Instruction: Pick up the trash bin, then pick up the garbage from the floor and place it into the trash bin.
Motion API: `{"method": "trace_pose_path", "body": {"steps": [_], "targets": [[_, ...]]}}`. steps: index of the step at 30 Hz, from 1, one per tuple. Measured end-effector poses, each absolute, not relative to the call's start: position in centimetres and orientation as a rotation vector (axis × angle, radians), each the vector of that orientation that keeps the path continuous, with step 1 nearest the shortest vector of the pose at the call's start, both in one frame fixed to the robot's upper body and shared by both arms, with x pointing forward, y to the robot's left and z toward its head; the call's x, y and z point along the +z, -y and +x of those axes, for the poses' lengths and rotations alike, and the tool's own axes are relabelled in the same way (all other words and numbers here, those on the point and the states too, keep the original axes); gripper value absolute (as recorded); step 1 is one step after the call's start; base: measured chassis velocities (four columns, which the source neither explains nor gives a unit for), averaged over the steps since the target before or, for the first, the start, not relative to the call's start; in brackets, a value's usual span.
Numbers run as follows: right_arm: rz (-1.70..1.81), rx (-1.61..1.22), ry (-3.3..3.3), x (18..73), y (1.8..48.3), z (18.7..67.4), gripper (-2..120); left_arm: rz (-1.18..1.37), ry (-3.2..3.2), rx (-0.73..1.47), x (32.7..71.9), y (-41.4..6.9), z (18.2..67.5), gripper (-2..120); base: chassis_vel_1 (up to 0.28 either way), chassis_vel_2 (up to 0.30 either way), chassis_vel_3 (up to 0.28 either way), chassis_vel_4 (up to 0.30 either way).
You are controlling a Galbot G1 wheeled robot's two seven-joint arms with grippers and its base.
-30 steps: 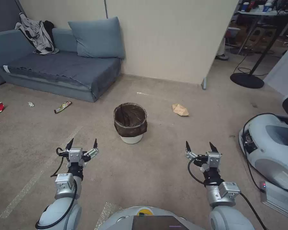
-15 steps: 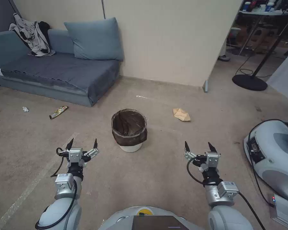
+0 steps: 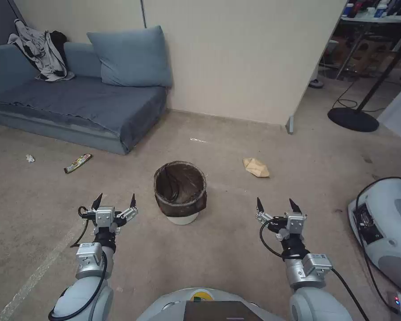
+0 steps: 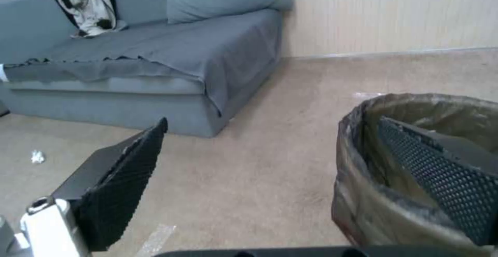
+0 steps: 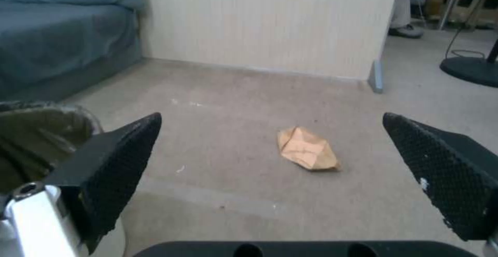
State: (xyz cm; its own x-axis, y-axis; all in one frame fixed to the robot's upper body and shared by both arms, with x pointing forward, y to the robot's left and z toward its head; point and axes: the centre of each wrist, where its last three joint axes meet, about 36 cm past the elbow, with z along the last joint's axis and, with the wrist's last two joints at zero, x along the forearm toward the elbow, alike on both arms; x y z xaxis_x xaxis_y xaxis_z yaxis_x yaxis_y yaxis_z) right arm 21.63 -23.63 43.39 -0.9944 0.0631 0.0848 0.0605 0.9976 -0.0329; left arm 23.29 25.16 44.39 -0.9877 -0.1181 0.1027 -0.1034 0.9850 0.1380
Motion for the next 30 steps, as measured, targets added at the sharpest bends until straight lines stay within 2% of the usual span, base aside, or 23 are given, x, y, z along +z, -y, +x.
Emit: {"method": "trace_pose_path", "body": {"steps": [21, 30], "targets": [[-0.087, 0.043, 3.055, 43.4, 23.5, 21.7, 100, 0.162, 3.017, -0.197, 44.2, -25.2, 23.4, 100, -0.109, 0.100, 0.100, -0.096], [-0.110, 0.044, 3.059, 43.4, 23.6, 21.8, 100, 0.101, 3.022, -0.207, 44.7, -25.9, 25.2, 100, -0.025, 0.024, 0.021, -0.014]]}}
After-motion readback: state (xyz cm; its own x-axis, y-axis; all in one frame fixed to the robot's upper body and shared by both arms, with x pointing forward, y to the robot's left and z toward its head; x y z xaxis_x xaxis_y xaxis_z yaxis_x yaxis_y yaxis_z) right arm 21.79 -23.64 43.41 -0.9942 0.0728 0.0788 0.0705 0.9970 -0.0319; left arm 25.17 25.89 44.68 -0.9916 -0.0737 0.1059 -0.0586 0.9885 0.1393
